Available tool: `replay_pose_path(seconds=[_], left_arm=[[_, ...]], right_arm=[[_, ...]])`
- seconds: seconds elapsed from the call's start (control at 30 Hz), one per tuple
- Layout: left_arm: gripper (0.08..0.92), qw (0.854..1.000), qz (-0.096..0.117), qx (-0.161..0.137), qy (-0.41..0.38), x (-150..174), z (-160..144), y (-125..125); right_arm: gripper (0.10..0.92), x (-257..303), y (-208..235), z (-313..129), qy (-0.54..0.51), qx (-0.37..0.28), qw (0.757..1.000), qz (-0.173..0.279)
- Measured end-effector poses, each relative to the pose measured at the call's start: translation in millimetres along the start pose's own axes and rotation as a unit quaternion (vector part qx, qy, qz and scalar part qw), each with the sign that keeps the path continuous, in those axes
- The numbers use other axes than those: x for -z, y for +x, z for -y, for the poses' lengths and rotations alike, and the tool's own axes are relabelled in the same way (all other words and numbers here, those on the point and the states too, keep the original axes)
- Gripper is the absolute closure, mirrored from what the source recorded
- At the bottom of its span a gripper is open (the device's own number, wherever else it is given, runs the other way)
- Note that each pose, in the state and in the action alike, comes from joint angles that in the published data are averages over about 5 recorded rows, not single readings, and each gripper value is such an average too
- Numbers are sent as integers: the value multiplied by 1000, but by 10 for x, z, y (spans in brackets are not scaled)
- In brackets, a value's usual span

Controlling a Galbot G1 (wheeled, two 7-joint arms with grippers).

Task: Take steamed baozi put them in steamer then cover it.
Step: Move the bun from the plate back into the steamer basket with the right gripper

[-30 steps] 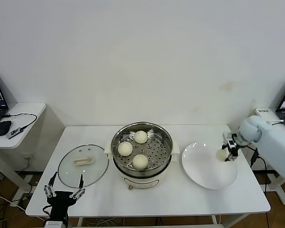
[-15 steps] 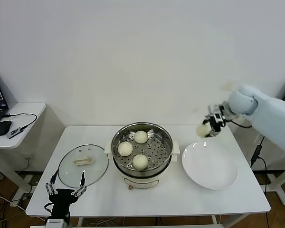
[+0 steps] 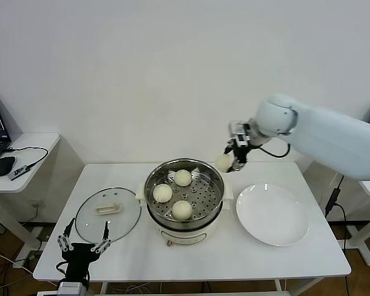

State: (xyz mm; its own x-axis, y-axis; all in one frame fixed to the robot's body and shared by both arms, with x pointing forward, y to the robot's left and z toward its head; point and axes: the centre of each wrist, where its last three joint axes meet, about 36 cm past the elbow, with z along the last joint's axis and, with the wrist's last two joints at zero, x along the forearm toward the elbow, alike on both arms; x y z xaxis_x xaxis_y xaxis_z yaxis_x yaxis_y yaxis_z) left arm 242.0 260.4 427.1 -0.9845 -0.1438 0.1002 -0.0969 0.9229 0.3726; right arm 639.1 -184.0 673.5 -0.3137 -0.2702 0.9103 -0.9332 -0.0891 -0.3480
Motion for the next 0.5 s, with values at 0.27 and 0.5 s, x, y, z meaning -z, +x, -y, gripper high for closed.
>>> replay_pose_path(seconds=[0.27,0.5], left_arm=[[177,1000,-1,4,3,-20,-12,-6],[177,1000,1,6,4,-15,-13,-25]], right_arm=[[403,336,-361,-92,-26,16,1000,0],[403,515,-703,-184,-39,29,999,-8]])
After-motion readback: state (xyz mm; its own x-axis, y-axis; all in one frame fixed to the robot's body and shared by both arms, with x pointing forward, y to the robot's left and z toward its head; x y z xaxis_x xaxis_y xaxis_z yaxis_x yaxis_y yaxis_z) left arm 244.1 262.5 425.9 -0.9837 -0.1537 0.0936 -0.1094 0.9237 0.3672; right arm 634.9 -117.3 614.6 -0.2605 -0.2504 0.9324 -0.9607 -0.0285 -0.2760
